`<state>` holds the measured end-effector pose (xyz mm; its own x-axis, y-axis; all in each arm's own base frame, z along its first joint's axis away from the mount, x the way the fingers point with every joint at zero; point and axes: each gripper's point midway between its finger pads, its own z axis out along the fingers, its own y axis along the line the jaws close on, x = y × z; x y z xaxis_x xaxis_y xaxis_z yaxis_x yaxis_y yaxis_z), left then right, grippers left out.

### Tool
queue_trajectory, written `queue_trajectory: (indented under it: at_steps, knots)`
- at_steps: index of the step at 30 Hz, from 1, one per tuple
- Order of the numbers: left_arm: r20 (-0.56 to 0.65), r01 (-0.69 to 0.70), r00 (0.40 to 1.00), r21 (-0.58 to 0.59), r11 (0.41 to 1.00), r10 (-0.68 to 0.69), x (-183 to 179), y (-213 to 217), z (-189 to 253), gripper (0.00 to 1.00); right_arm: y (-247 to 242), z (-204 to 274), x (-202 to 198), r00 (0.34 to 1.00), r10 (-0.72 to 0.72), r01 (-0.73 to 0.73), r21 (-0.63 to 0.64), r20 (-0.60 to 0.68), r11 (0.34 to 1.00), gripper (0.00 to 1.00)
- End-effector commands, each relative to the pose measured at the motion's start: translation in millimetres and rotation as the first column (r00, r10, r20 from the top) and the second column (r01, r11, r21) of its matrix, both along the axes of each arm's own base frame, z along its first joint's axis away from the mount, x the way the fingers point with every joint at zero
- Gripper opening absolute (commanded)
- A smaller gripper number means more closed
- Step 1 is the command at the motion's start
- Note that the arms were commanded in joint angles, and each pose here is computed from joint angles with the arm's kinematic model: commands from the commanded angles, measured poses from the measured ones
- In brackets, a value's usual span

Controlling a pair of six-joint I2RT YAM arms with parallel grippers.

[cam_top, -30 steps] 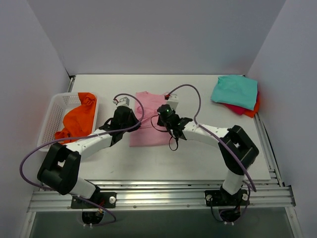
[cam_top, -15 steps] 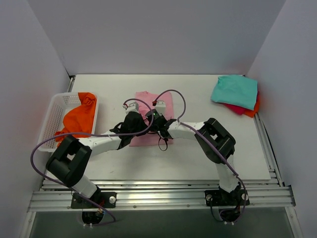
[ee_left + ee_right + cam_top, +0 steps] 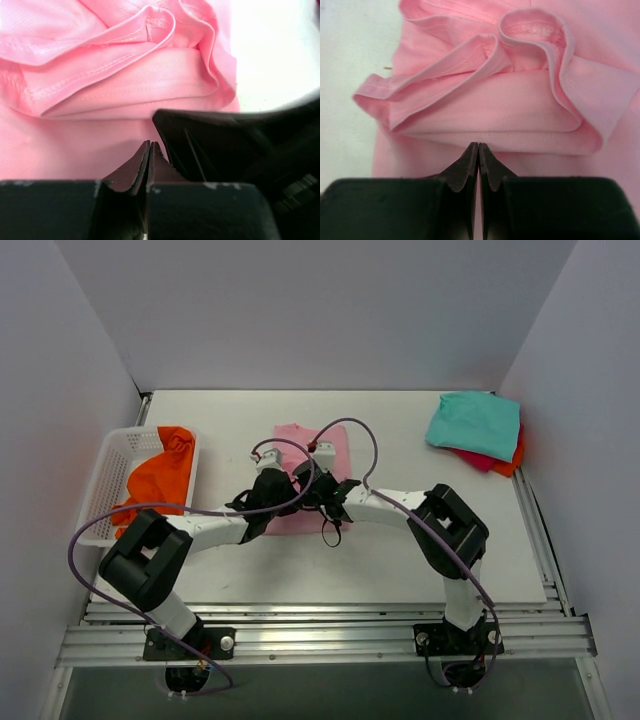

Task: Fold and stack the t-shirts
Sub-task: Fold the folded rectangular tshirt in 1/3 of the way

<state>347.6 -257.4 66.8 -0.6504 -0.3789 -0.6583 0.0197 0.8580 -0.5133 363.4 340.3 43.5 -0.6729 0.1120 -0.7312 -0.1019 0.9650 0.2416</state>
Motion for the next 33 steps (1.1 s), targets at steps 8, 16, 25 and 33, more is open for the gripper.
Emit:
queue_trajectory:
  at_steps: [8, 16, 25, 33]
  knots:
    - [0.02, -0.003, 1.0, -0.034, 0.999, 0.004, 6.7, -6.8, -3.6, 0.02, 4.2, 50.5, -15.3, 0.997, -0.006, 0.004, 0.032, 0.074, 0.999, 0.0]
    - [0.009, -0.015, 1.0, -0.019, 1.0, 0.015, 3.7, -1.3, -11.8, 0.02, 13.3, 31.4, -22.3, 0.999, 0.021, -0.023, 0.043, 0.039, 0.999, 0.0]
    - [-0.001, -0.112, 0.994, 0.013, 0.994, 0.113, 0.9, 21.2, -18.4, 0.02, 19.8, 6.7, -39.8, 0.999, 0.054, -0.054, 0.061, -0.004, 0.997, 0.33]
    - [-0.05, -0.169, 0.984, 0.056, 0.984, 0.172, -6.0, 34.9, -41.6, 0.02, 24.1, -11.3, -34.4, 0.998, 0.06, -0.058, 0.055, -0.032, 0.997, 0.28]
